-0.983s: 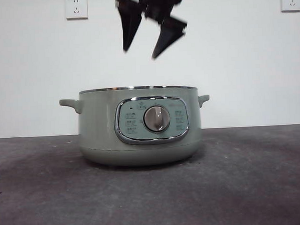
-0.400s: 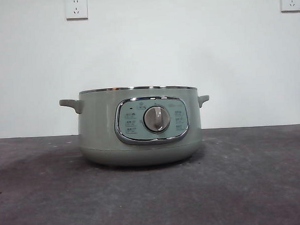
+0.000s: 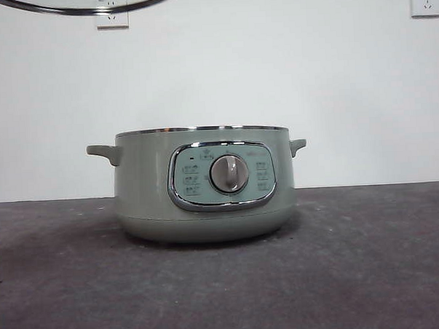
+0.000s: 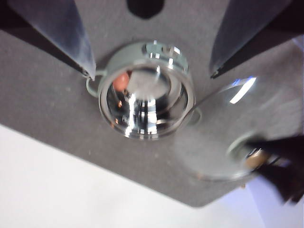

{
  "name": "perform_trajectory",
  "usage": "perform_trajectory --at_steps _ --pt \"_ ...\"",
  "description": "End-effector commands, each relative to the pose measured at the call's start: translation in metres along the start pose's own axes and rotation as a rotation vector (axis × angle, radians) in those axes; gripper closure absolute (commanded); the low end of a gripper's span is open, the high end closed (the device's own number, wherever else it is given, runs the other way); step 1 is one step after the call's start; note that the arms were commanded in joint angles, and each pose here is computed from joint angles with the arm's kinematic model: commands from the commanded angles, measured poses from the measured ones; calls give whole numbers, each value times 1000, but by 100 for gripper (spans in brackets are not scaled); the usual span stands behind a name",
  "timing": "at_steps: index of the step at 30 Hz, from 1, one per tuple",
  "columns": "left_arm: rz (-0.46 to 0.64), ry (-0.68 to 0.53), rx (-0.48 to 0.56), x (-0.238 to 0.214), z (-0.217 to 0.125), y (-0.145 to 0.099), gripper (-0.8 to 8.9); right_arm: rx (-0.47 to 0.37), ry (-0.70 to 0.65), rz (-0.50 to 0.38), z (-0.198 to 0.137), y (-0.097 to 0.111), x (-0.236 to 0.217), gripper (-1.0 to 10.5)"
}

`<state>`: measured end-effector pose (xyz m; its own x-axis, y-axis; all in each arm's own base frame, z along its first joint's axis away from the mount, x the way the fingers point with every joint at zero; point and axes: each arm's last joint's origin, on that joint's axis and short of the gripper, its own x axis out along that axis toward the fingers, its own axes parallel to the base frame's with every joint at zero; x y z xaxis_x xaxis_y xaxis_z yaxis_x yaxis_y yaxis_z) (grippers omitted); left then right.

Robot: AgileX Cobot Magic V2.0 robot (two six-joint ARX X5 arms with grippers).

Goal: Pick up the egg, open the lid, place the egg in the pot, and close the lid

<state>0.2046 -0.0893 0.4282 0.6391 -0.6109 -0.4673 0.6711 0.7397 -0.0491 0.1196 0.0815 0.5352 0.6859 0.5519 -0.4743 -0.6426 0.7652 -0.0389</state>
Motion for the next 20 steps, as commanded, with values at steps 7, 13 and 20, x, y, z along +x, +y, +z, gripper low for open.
perform_trajectory --at_steps 7,13,20 --pt "-17 4 42 67 9 -1 821 53 38 -81 -71 8 -47 541" --pt "-32 5 62 112 8 -2 821 112 -31 -106 -113 14 -83 541" --pt "8 28 66 151 1 2 821 168 -96 -127 -146 19 -106 541"
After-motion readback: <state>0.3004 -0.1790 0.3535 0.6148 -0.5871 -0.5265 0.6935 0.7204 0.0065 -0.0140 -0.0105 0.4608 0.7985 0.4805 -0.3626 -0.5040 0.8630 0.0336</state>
